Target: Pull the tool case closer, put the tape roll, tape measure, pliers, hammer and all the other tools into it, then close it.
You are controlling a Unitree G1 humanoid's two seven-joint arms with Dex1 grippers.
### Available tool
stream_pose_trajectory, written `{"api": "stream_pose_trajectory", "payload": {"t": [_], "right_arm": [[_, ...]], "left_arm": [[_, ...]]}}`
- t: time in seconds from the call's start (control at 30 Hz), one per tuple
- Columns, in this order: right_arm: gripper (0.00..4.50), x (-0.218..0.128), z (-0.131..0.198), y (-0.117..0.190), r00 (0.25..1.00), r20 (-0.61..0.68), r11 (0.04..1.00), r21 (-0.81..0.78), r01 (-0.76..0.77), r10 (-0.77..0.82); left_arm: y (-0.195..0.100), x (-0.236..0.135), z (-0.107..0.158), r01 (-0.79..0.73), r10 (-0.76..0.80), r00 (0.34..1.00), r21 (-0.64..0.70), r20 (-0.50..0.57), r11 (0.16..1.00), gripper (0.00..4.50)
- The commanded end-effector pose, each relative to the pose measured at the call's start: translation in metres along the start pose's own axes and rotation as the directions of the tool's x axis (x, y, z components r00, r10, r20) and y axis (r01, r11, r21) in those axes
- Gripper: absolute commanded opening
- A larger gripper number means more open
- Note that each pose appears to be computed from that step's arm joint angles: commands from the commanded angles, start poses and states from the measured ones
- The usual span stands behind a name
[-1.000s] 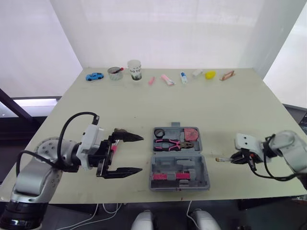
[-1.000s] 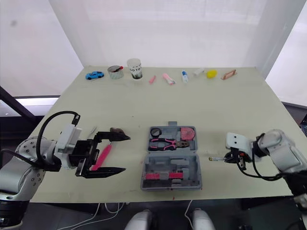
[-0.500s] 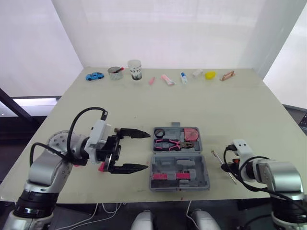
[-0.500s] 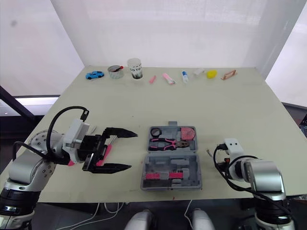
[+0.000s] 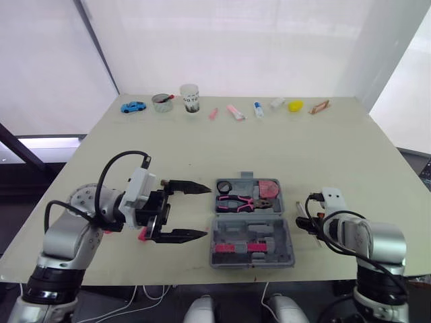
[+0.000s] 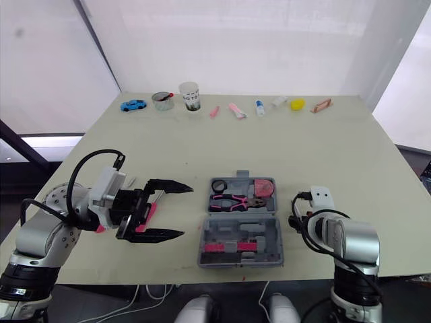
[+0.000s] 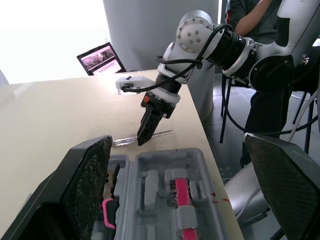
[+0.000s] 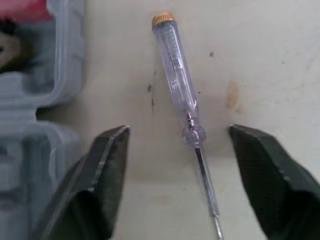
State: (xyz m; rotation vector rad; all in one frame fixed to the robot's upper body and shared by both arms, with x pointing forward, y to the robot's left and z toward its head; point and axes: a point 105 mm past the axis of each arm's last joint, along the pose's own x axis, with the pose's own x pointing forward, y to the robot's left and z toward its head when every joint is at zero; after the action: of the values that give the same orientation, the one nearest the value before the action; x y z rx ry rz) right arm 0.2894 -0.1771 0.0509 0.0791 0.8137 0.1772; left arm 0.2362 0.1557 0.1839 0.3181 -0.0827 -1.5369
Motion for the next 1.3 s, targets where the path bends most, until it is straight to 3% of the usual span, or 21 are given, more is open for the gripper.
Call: {"api": "stream_pose_trajectory", "payload": {"t": [0.03,0.33,0.63,0.73,0.8,0.97,1.13,1.3], "right_arm": [[4.36,-0.005,-0.003,-0.007,0.998,0.059,0.992,-0.128,0.006,0.002],[4.36,0.003,-0.008,-0.003,0.946,0.266,0.953,-0.285,-0.103,0.182],[4.36,0.021,-0.015,-0.014,0.895,0.4,0.942,-0.33,-0.061,0.199],[3.6,0.025,-0.013,-0.012,0.884,0.421,0.938,-0.341,-0.054,0.204],[2.74,0.027,-0.015,-0.013,0.887,0.416,0.936,-0.349,-0.046,0.199],[0.08,0.028,-0.02,-0.013,0.889,0.411,0.936,-0.35,-0.05,0.201],[0.03,0.019,-0.024,-0.013,0.88,0.428,0.93,-0.365,-0.043,0.208],[0.03,0.002,-0.007,-0.011,0.856,0.425,0.873,-0.484,-0.059,0.294]], "left_arm": [[-0.002,-0.002,0.01,-0.009,0.009,1.0,0.046,-0.003,0.999,4.5],[-0.003,-0.005,0.01,-0.008,0.009,1.0,0.045,-0.003,0.999,4.5],[-0.004,-0.01,0.009,0.005,-0.004,1.0,0.04,-0.015,0.999,4.5],[-0.003,-0.01,0.009,0.008,-0.007,1.0,0.041,-0.016,0.999,4.5],[-0.003,-0.01,0.009,0.009,-0.008,1.0,0.041,-0.018,0.999,4.5],[-0.004,-0.014,0.01,0.009,-0.008,1.0,0.042,-0.027,0.999,4.5],[-0.005,-0.017,0.009,0.0,0.001,1.0,0.04,-0.031,0.999,4.5],[-0.005,-0.02,0.007,-0.017,0.018,0.999,0.033,-0.028,0.999,4.5]]}}
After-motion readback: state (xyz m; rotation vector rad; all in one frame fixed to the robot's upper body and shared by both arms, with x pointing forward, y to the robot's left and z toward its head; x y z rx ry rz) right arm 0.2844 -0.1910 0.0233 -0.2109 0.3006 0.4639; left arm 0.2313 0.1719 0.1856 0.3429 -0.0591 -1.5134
